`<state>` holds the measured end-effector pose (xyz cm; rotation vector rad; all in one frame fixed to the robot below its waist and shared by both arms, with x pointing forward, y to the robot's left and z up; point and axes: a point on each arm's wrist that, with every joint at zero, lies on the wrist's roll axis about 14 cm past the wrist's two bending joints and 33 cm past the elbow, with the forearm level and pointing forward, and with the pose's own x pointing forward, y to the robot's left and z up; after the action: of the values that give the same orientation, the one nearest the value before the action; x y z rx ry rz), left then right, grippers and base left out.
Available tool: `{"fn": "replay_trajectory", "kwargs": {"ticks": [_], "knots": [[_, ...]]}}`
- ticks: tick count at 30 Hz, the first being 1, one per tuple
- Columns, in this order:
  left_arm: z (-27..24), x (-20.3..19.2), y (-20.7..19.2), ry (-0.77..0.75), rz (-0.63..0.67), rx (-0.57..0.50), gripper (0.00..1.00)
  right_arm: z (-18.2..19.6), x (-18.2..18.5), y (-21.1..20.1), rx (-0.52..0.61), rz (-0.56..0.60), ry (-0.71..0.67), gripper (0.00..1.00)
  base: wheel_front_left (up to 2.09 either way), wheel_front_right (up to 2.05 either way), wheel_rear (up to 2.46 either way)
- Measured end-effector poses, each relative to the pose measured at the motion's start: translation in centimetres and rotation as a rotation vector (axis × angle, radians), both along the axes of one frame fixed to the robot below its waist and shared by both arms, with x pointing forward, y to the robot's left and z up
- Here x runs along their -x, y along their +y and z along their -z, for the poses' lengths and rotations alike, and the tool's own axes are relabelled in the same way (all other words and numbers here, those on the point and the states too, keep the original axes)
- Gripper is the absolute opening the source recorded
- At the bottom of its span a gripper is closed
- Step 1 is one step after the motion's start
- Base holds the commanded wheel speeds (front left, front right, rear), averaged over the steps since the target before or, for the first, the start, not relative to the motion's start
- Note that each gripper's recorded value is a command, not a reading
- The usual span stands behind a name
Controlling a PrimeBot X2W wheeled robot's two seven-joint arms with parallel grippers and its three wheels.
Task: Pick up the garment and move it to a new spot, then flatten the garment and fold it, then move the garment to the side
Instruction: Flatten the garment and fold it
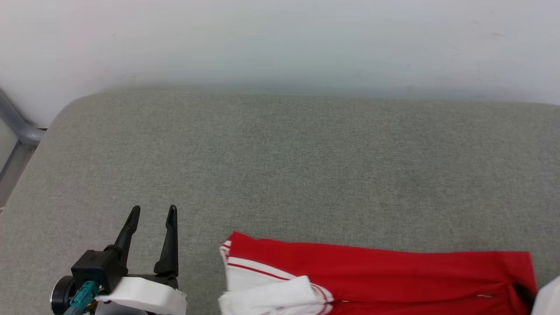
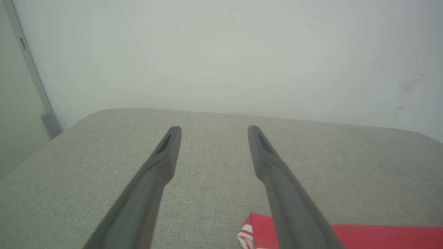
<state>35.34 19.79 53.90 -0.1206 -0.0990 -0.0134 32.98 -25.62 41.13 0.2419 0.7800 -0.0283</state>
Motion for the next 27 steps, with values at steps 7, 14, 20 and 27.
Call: {"fn": "replay_trajectory", "kwargs": {"ticks": [7,14,20,27], "knots": [[-0.2,0.1,-0.6,-0.009,0.012,0.004,1.0,-1.8,1.0,-4.6,0.012,0.149,-0.035,0.0,0.0,0.0,0.0],[-0.3,0.4,-1.0,-0.011,0.021,0.005,1.0,-1.4,2.1,2.2,-0.529,0.171,0.032,0.0,0.0,0.0,0.0],[-0.1,1.0,-1.1,-0.008,0.023,0.008,1.0,-2.6,2.5,6.4,-0.904,0.094,0.062,0.0,0.0,0.0,0.0],[-0.2,1.4,-0.8,-0.008,0.015,0.008,1.0,-4.9,1.6,14.2,-1.295,-0.025,0.066,0.0,0.0,0.0,0.0]]}}
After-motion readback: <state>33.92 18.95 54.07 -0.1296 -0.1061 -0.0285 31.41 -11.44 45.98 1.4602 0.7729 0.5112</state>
